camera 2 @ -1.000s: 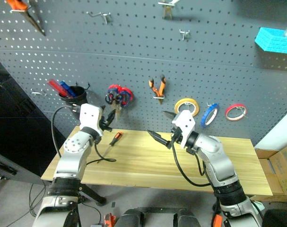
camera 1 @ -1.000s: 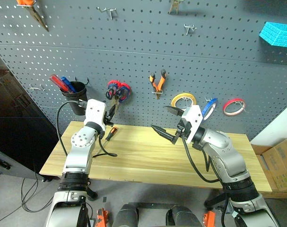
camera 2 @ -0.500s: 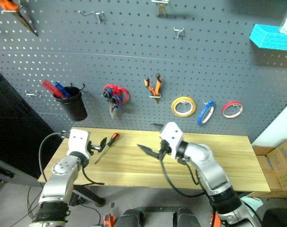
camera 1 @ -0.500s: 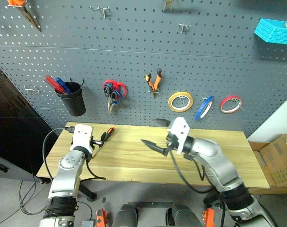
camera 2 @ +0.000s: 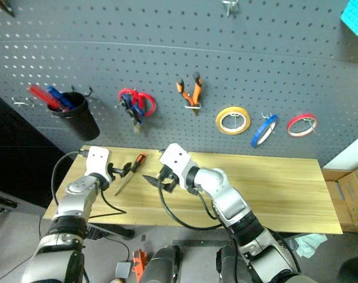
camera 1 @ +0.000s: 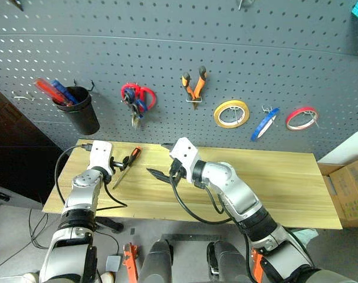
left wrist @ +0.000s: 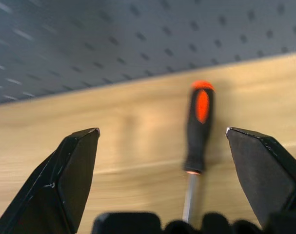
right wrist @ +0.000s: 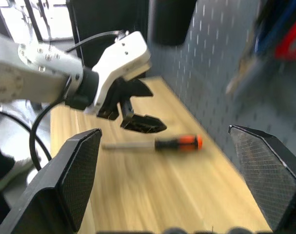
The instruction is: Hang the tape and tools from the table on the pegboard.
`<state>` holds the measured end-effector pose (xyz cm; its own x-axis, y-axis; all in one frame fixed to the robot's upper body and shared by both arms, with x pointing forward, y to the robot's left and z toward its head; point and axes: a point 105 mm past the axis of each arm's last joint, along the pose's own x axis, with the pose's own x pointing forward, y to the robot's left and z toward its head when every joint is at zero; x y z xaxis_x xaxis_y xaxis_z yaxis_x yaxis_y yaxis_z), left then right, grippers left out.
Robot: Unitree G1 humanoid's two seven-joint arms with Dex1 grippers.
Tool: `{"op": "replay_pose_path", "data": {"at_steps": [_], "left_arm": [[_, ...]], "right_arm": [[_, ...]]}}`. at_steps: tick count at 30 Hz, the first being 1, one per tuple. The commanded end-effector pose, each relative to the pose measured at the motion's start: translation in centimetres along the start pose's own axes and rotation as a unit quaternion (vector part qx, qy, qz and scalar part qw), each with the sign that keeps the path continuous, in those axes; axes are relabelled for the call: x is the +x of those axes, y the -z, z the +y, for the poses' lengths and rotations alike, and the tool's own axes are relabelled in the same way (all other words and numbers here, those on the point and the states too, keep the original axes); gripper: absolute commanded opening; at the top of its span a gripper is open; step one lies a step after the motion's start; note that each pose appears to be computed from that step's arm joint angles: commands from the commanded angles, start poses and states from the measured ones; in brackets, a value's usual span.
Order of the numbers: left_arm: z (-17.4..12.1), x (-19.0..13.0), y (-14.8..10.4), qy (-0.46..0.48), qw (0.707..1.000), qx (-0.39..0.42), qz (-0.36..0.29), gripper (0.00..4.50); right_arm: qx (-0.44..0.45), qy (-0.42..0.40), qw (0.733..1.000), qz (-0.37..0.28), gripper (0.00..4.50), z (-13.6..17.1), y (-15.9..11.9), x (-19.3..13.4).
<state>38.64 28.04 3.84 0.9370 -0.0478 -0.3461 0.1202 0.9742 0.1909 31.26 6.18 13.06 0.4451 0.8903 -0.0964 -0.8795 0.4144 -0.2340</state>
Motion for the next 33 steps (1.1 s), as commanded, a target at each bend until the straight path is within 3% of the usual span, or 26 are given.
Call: {"op": "replay_pose_path", "data": {"at_steps": [1, 7, 14, 17, 26, 33], "left_arm": [[-1.0, 1.0, 0.2, 0.043, 0.999, -0.026, 0.02, 4.46], [-0.1, 1.4, -0.5, 0.052, 0.996, -0.065, 0.027, 4.46], [0.2, 1.2, -0.4, 0.071, 0.995, -0.044, 0.05, 4.46], [-0.3, 1.2, -0.3, 0.086, 0.995, -0.035, 0.048, 3.89], [-1.5, 1.4, -0.5, 0.106, 0.993, -0.039, 0.043, 0.64], [-2.2, 1.3, -1.2, 0.123, 0.992, -0.014, 0.022, 0.58]], "right_arm": [[0.004, 0.019, 1.0, -0.014, 4.5, -0.1, -1.9, 0.2], [0.02, 0.035, 0.999, 0.007, 4.5, 0.3, -1.3, -1.5], [0.035, 0.047, 0.998, 0.025, 4.5, 0.3, -0.5, -3.0], [0.044, 0.061, 0.997, 0.027, 4.5, -0.3, -0.3, -3.2], [0.037, 0.076, 0.996, 0.025, 4.5, -1.5, -0.5, -3.1], [0.037, 0.064, 0.997, 0.011, 4.5, -1.5, -0.4, -4.2]]}}
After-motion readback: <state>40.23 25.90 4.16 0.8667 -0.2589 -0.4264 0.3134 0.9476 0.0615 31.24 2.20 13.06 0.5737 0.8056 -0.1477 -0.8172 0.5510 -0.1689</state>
